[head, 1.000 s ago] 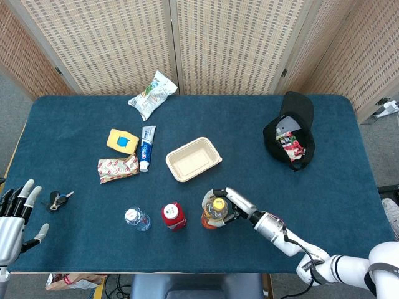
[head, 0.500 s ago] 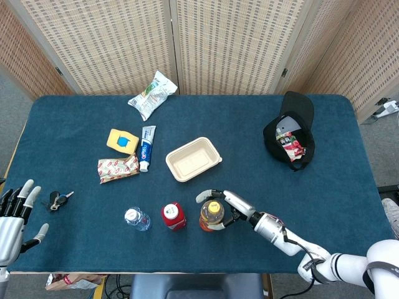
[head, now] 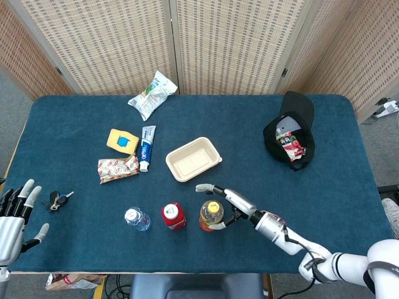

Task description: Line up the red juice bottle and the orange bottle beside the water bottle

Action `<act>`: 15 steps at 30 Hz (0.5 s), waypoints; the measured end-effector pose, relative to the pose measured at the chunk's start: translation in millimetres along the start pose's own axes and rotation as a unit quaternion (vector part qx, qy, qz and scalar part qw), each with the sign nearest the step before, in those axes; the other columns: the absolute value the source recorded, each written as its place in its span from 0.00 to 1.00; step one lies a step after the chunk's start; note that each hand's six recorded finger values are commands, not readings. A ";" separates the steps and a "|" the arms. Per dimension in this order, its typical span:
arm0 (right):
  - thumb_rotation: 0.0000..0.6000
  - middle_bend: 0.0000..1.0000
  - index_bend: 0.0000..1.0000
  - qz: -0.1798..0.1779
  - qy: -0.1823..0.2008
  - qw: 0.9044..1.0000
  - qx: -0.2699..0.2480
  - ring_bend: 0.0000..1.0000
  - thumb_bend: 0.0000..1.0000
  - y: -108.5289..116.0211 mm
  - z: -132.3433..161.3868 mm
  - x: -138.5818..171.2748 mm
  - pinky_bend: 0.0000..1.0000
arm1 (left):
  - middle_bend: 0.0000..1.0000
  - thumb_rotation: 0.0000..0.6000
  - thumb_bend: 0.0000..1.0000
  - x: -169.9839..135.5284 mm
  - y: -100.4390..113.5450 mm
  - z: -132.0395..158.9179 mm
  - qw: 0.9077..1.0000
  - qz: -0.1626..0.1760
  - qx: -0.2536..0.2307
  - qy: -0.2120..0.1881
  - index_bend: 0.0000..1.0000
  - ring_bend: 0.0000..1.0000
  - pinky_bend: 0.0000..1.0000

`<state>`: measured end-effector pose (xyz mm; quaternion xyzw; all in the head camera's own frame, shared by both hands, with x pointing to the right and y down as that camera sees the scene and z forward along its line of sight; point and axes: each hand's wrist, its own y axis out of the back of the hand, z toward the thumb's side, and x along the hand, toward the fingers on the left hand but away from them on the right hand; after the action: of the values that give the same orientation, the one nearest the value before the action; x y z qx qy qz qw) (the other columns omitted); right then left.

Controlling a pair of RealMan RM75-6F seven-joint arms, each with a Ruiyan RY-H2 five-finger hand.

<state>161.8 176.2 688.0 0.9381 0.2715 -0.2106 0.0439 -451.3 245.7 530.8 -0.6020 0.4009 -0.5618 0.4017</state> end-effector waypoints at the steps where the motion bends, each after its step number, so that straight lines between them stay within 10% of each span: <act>1: 1.00 0.14 0.12 0.001 0.001 1.000 0.002 0.08 0.07 0.5 1.1 1.0 0.17 | 0.00 1.00 0.26 0.2 0.1 0.1 1.000 0.000 0.000 0.000 0.07 0.04 0.01; 15: 1.00 0.14 0.10 -0.022 0.030 0.997 0.064 0.08 0.07 27.5 31.1 40.3 0.17 | 0.00 1.00 0.26 6.2 -1.2 2.0 1.000 -0.001 -0.001 -0.004 0.07 0.04 0.01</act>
<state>195.5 166.5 641.9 0.9387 0.2791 -0.2005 -0.0286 -449.0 240.5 534.1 -0.6046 0.3994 -0.5595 0.4024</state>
